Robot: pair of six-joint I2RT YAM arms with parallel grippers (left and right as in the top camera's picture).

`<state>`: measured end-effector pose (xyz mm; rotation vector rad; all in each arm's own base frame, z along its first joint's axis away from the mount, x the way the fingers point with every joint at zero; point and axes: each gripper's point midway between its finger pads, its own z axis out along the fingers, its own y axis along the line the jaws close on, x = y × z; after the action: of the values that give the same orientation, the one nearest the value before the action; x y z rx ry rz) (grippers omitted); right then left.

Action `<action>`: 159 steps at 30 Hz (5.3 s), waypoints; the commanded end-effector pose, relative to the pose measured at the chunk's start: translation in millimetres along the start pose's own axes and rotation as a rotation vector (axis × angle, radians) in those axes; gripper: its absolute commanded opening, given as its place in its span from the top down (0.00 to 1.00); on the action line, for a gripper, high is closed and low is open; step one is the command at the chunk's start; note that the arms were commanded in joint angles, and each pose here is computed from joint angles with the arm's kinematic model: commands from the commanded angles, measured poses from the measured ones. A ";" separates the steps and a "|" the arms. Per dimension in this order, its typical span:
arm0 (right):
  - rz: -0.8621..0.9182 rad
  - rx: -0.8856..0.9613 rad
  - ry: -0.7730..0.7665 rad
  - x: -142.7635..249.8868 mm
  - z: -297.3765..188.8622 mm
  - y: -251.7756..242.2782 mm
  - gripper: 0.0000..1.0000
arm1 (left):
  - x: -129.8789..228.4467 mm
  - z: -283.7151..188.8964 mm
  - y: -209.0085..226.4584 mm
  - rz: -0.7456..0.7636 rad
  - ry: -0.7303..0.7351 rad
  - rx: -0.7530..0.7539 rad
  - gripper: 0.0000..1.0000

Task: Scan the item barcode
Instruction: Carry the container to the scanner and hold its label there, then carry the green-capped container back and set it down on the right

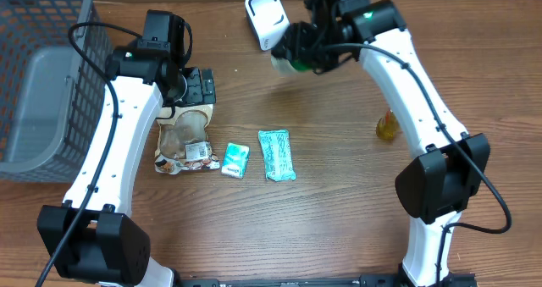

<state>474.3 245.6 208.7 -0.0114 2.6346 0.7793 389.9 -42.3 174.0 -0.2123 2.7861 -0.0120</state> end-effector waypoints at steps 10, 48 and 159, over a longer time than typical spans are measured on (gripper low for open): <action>-0.125 0.045 -0.511 -113.9 8.7 6.6 0.87 | -4.7 -3.1 -0.1 0.014 -0.012 0.007 0.00; -0.178 -0.088 -0.869 -165.6 129.3 -28.8 0.92 | -4.7 -3.1 -0.2 0.014 -0.012 0.007 0.00; 0.008 0.671 0.248 135.1 47.9 -156.5 0.43 | -4.7 -3.1 -0.4 0.015 -0.012 0.007 0.00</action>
<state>373.9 175.3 30.5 0.0382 3.0637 -0.0183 390.1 -42.4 174.1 -0.2123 2.7857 -0.0122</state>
